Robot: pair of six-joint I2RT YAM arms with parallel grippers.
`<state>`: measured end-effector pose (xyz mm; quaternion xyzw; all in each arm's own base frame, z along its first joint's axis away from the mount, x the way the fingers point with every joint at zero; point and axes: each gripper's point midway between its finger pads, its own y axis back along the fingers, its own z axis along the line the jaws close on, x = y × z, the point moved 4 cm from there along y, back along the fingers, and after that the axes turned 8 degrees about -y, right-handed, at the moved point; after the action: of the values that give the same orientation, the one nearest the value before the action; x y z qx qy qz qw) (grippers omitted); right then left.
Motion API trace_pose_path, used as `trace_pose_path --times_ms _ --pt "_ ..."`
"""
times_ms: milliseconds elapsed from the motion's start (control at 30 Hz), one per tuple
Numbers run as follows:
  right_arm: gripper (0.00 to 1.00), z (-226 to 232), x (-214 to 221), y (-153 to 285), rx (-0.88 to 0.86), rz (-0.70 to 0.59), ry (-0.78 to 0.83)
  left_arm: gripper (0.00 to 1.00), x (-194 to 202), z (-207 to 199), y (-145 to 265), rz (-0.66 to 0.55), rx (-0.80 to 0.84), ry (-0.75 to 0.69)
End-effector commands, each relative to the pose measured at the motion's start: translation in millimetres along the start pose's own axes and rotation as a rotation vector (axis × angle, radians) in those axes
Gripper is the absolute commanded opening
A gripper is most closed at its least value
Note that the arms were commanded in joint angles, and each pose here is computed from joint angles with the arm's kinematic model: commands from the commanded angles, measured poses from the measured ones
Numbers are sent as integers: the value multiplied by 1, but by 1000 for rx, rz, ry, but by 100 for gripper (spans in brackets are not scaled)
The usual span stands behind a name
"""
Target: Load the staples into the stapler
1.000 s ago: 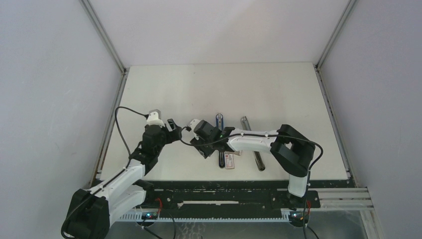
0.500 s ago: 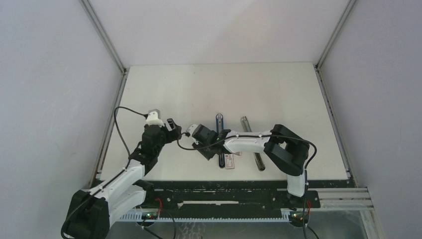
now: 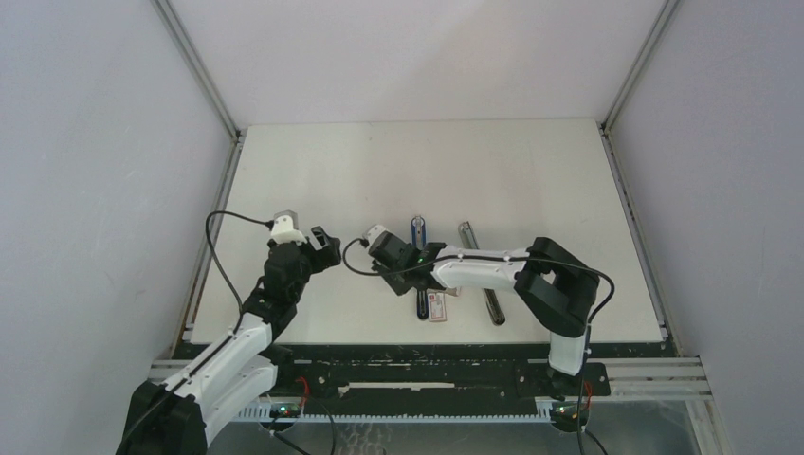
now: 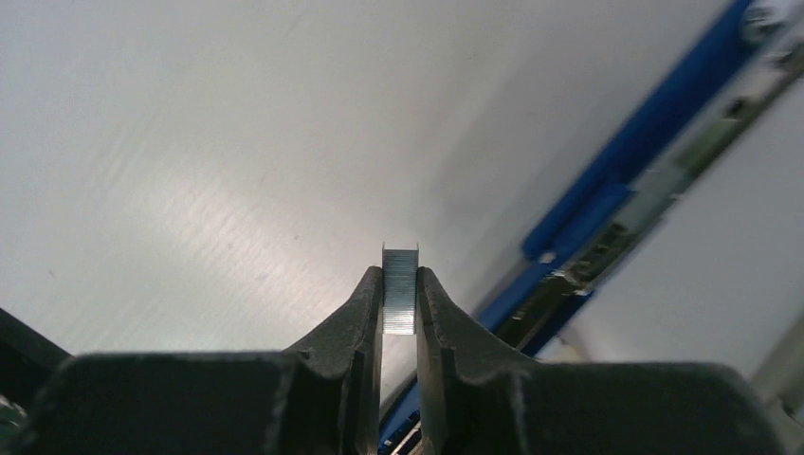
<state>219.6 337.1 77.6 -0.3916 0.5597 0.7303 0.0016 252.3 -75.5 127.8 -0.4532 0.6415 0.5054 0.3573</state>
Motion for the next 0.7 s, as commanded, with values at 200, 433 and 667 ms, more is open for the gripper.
trace_pose_path --times_ms 200,433,667 --pt "12 -57 -74 14 161 -279 -391 89 -3 4 0 -34 -13 4" --pt "13 -71 -91 0 228 -311 -438 89 -3 3 0 -31 -4 6" --pt "13 -79 -91 -12 281 -302 -450 89 -3 3 0 -29 -4 5"
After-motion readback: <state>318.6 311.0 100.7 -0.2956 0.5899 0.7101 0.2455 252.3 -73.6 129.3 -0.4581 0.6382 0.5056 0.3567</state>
